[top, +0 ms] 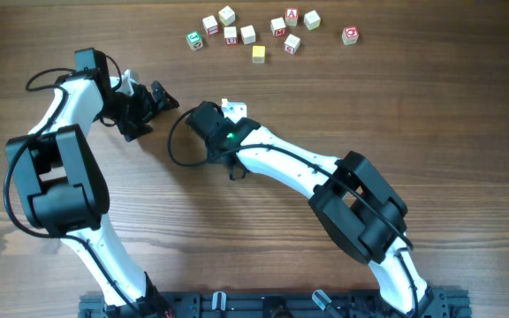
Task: Form a circle
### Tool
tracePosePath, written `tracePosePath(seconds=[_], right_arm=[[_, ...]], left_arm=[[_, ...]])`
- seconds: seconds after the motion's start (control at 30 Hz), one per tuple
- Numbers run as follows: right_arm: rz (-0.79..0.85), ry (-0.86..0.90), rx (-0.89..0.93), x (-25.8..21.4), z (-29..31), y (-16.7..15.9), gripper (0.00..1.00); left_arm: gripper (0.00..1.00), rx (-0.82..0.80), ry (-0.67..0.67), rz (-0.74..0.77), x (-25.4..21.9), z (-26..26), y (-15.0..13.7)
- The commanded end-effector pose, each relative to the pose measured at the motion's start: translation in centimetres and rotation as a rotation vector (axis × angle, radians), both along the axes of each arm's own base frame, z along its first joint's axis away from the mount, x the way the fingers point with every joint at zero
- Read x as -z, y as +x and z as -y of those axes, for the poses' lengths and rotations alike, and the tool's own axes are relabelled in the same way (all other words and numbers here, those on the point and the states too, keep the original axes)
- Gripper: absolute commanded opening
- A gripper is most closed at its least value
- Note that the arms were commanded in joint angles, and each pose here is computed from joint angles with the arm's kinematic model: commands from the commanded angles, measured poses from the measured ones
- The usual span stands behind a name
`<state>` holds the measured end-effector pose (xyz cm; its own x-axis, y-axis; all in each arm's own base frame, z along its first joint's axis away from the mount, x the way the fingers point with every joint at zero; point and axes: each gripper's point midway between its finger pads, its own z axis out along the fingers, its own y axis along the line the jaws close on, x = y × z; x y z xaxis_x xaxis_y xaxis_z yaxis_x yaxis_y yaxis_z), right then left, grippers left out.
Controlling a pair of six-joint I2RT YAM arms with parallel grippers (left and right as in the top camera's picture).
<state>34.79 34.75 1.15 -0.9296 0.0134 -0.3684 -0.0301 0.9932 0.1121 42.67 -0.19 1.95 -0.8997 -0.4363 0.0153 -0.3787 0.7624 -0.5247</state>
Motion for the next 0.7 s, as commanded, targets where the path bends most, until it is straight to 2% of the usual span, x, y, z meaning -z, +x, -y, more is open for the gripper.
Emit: tracePosePath(seconds=[0.0,0.13,0.4,0.67], right_arm=[[-0.017,-0.004,0.005,0.2,0.1,0.1,0.81],[-0.027,-0.006,0.004,-0.2,0.3,-0.2,0.99],[0.026,-0.062,0.066,-4.6,3.0,-0.5,1.0],[0.143,-0.019,0.182,-13.1,6.5,-0.5,1.0]], left_arm=[[1.0,-0.004,0.051,-0.068,2.3,-0.8,-1.3],[1.0,-0.004,0.051,-0.068,2.3,-0.8,-1.3],[1.0,-0.004,0.051,-0.068,2.3,-0.8,-1.3],[1.0,-0.004,0.054,-0.057,2.3,-0.8,-1.1]])
